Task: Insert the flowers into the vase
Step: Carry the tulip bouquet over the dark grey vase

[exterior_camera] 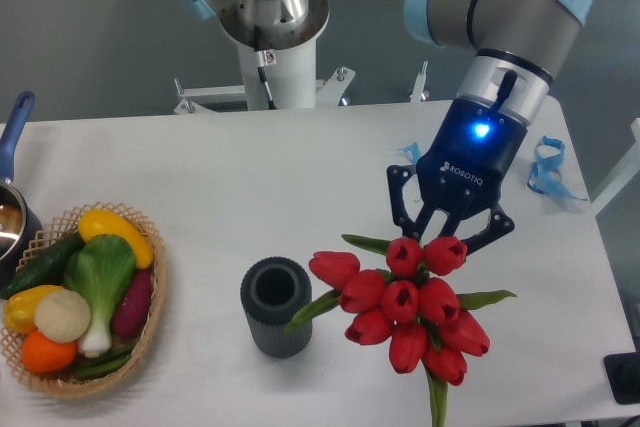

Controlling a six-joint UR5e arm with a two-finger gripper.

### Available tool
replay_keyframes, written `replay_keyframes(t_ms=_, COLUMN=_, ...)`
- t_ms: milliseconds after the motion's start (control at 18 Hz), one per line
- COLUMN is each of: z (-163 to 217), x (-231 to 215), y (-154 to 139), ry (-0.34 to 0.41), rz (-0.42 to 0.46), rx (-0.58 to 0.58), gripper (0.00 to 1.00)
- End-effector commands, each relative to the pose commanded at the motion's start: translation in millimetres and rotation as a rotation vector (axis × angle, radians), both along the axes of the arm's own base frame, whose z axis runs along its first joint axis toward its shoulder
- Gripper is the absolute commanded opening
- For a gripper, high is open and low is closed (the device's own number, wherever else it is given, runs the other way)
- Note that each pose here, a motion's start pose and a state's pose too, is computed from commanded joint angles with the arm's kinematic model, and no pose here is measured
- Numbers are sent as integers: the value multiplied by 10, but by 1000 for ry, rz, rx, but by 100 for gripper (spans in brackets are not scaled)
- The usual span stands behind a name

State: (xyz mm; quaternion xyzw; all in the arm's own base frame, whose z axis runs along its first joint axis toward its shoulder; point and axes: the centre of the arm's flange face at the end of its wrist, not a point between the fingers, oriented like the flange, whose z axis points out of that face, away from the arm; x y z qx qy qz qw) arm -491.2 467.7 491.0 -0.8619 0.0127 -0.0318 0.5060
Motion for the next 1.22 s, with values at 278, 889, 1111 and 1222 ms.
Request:
replay_keyframes(t_ms=278, z=-17, x=21, y=44, ry=1, rz=-8, rx=1, gripper=15)
replay_keyframes(t_ms=889, z=-2, x=305, y=362, ry=-26, rz=-212, rx=236, gripper=15)
replay_keyframes(t_ms=1111, z=-141, x=496, y=344, ry=-62, rz=-342, rx=379, gripper=15)
replay_keyframes(t_ms=1222, z=-306, x=599, y=309, ry=-80, rz=-384, rx=434, gripper=15)
